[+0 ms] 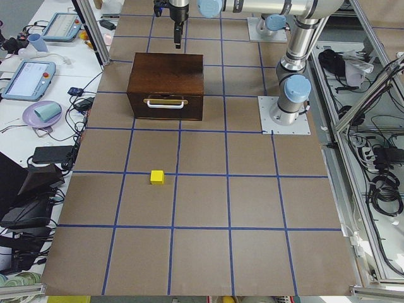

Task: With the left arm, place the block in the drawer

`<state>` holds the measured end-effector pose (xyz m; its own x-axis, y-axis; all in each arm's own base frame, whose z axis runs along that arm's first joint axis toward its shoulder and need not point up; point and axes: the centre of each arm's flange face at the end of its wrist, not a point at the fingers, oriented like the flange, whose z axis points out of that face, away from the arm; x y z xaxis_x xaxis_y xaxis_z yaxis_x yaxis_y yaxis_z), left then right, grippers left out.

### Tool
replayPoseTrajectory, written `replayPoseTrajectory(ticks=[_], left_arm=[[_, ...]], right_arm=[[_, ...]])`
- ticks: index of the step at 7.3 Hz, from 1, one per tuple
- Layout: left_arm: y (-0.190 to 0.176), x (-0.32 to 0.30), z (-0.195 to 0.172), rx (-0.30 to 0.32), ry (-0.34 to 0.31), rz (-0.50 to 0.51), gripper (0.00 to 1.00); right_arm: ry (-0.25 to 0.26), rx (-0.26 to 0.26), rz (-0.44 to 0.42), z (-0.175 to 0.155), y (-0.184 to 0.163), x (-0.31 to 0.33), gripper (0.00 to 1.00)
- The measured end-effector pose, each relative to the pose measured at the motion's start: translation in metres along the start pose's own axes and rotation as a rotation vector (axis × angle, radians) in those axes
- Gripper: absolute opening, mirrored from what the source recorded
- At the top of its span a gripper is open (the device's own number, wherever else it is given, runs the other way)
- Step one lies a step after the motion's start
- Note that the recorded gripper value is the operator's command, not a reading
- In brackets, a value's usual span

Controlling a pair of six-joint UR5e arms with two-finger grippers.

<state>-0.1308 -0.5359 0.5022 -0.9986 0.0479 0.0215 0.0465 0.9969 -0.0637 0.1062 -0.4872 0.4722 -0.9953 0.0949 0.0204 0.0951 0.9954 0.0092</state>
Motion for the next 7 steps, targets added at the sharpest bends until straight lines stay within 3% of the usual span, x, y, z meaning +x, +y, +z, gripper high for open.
replayPoseTrajectory(ticks=[7], left_arm=[[0.0007, -0.0070, -0.0041, 0.007, -0.005, -0.012, 1.00]], right_arm=[[0.000, 0.000, 0.000, 0.0000, 0.0000, 0.0000, 1.00]])
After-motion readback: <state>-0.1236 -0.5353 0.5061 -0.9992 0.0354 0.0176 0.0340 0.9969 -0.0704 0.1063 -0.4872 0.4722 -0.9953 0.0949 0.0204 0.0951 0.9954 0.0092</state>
